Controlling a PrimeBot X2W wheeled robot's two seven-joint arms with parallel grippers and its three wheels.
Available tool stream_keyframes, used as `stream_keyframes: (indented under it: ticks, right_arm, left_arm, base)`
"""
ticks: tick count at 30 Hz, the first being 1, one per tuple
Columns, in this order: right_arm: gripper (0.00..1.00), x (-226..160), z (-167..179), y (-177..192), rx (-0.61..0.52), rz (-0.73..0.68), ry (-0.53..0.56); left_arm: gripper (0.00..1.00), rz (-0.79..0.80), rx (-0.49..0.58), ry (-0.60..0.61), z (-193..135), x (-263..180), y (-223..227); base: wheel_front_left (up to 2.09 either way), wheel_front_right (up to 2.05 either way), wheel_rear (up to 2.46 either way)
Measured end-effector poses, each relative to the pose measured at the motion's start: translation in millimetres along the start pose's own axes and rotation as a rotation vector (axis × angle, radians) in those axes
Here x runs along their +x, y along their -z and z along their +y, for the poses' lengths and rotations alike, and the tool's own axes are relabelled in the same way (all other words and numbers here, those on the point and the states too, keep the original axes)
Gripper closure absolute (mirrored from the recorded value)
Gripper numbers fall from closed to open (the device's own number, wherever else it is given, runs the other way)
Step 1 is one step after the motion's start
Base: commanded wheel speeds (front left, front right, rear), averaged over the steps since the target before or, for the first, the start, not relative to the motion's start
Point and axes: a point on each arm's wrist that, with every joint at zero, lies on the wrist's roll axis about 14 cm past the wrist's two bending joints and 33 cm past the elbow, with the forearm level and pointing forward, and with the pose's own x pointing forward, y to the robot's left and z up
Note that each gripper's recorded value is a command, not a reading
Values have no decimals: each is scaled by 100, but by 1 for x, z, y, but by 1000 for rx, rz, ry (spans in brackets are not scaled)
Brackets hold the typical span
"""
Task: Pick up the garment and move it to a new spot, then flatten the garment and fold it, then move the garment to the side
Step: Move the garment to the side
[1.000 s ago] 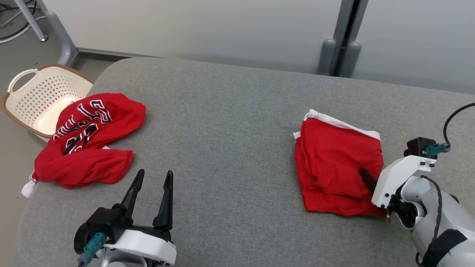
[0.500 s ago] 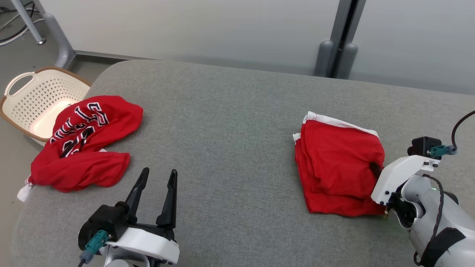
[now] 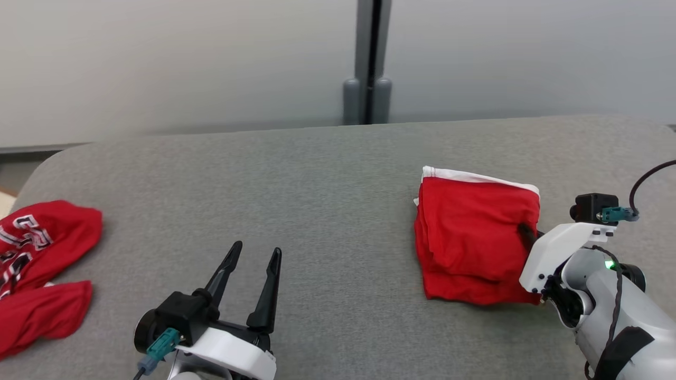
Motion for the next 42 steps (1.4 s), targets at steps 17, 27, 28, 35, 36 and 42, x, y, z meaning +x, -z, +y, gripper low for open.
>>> stream_keyframes:
  ticks: [17,27,28,35,36,42]
  right_arm:
    - [100,-51,-98,0,81,-94,213]
    - [100,-42,-183,-51,-175,-75,391]
    - [100,-40,-190,-55,-195,-69,408]
    - [100,-27,-240,-68,-358,31,521]
    - [100,-26,-244,-73,-354,20,534]
    - [0,-16,-248,-85,-366,-9,543]
  left_arm:
    - [0,108,-32,372,-105,52,38]
    - [0,172,-26,381,-88,82,66]
    - [0,178,-22,376,-84,85,69]
    - [0,215,-20,310,-53,94,87]
    - [0,220,-18,295,-48,93,89]
    - [0,213,-9,227,-25,90,88]
  base:
    - [0,0,0]
    - [0,0,0]
    - [0,0,0]
    - [0,0,0]
    - [0,0,0]
    - [0,0,0]
